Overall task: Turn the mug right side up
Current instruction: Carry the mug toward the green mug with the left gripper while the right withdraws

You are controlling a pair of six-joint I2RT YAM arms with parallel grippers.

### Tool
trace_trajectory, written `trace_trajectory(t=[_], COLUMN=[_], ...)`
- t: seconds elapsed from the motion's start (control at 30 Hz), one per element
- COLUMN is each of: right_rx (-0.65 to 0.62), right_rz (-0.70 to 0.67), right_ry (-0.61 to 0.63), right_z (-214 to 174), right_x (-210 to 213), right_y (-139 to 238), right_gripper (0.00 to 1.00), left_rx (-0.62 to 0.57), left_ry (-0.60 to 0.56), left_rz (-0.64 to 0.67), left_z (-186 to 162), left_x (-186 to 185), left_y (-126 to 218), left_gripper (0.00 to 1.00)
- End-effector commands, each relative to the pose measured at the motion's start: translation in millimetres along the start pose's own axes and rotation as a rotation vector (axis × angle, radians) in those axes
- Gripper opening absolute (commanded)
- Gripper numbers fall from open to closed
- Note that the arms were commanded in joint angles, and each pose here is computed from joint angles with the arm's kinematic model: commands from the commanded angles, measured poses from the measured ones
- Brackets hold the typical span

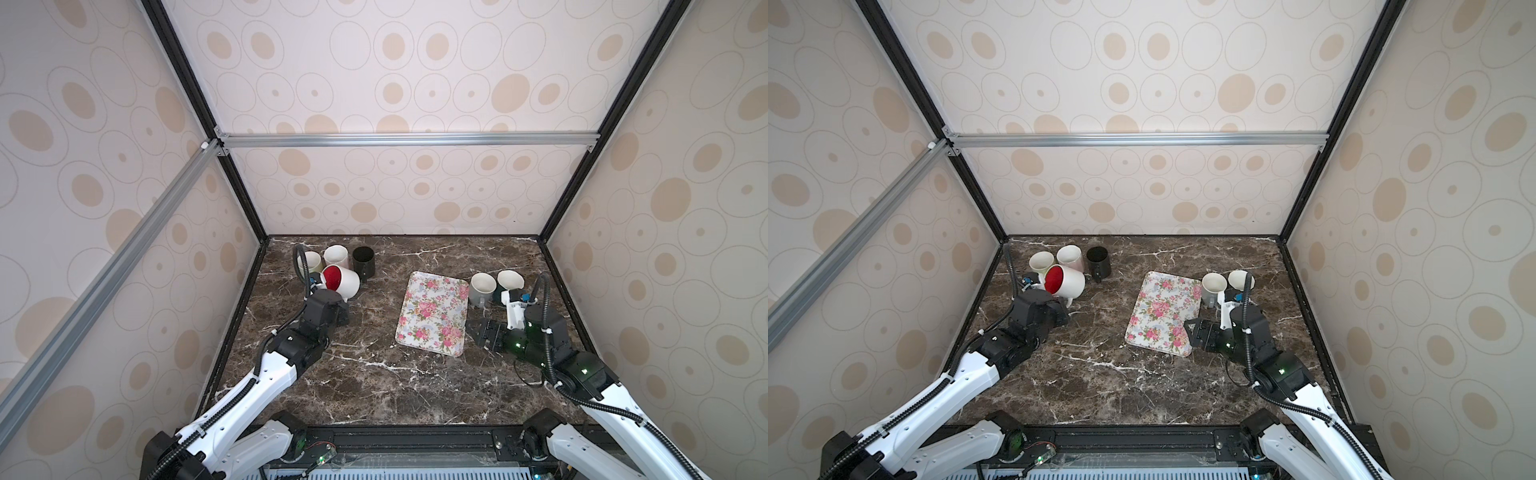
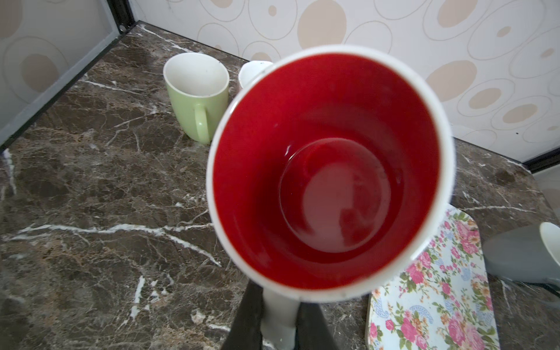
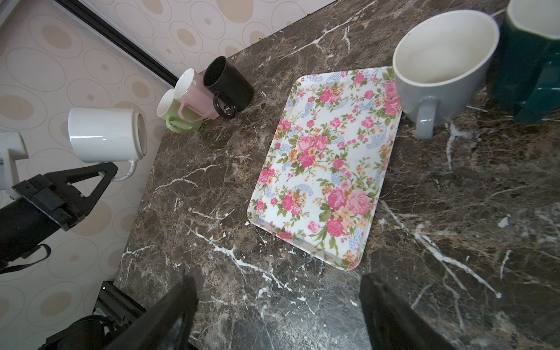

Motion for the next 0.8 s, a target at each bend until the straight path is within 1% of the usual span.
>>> trace_trajectory(t=[0.0,0.13,0.43,0.63,0.77], right_rx=[0.028,0.035,0.044,0.062,0.07], right_rz=[-0.023,-0.024,-0.038,-0.052,-0.065], right_ry=[0.0,0.001,0.023,0.029,0.045], right_z=[-8.4,-11.1,-11.0,-12.7,-13.4], right_x=[-8.9,-11.1,-12.3,-14.3,-16.0], right_y=[-1.1,-1.5,-1.3,-4.2,-3.8], right_gripper=[0.87,0.87,0.87,0.87,0.87], left_rx=[-0.085,-0.076,-0.092,-0.059,-0.042], left_ry=[0.011,0.002,-0.006,-0.026,-0.028], left_rz=[0.071,0.144,0.244,0.329,0.364], left_z=[29.5,31.2,43.1,44.8,45.4], left_x=[13.6,27.1,49.4,69.1,79.9], left_y=[5.0,2.0,-1.4,-11.1,-18.1], left_gripper=[0.0,0.0,0.0,0.0,0.0])
Point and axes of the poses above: each gripper's point midway between its finger pads, its own y axis back along the fingers, its own x axis along the line the jaws close on, z = x × y, the point moved 1 cm from there along y, back along the fingers, and after that the axes turned 12 degrees about -y, right-handed, at the moved point
